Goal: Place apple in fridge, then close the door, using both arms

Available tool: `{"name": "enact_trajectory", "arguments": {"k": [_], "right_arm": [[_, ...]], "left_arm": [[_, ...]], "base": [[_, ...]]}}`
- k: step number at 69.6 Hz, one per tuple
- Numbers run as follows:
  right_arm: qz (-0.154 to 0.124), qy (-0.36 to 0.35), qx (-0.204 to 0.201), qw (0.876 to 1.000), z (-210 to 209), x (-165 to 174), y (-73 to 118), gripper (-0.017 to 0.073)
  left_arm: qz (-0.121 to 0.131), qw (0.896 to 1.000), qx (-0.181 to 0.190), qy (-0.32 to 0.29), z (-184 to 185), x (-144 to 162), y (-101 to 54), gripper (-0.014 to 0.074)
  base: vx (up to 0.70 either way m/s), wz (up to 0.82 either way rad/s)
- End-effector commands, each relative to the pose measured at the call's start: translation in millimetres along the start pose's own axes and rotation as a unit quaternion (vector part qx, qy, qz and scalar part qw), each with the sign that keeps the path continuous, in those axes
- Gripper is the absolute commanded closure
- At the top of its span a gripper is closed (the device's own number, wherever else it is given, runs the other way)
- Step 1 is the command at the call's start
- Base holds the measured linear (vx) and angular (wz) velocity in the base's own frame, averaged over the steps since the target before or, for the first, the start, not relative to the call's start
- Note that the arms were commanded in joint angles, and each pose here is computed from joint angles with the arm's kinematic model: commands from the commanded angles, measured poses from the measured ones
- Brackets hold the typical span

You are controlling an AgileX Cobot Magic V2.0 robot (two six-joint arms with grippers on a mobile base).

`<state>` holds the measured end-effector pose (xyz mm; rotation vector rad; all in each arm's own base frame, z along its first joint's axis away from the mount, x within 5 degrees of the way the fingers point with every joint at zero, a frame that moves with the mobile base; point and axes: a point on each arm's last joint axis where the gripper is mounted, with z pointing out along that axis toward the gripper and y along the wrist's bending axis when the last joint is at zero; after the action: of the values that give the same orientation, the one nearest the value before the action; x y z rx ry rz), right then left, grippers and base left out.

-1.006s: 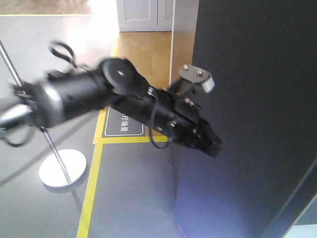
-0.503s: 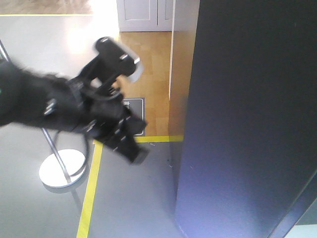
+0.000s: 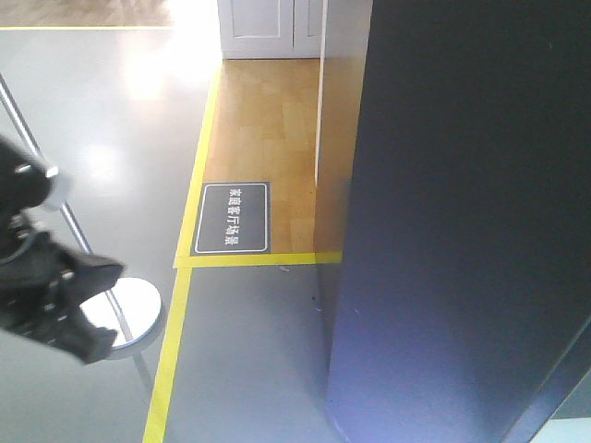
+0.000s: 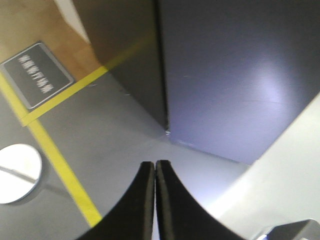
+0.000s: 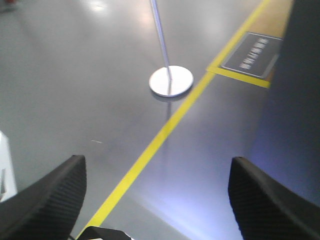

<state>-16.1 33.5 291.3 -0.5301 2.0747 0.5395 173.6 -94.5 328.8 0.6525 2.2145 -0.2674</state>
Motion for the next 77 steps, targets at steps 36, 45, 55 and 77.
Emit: {"name": "enact_trajectory", "arguments": {"k": [36,45,55,77], "right_arm": [[0.043,0.111,0.103,0.988,45.3,-34.8,-42.0,0.0365],[0.044,0.117,0.114,0.986,56.6,-41.5,-49.5,0.0544],[0.045,0.106,0.15,0.982,69.9,-51.2,-62.8,0.0571],[0.041,0.081,0.192,0.977,103.5,-71.1,-86.7,0.0568]], "left_arm": [[0.004,0.997,-0.03,-0.067,-30.0,8.1,3.8,0.06],[0.004,0.997,-0.03,-0.067,-30.0,8.1,3.8,0.06],[0.004,0.997,-0.03,-0.067,-30.0,8.1,3.8,0.06],[0.004,0.997,-0.03,-0.067,-30.0,8.1,3.8,0.06]], "base": [[0.0,0.0],[0.0,0.0],[0.0,0.0],[0.0,0.0]]}}
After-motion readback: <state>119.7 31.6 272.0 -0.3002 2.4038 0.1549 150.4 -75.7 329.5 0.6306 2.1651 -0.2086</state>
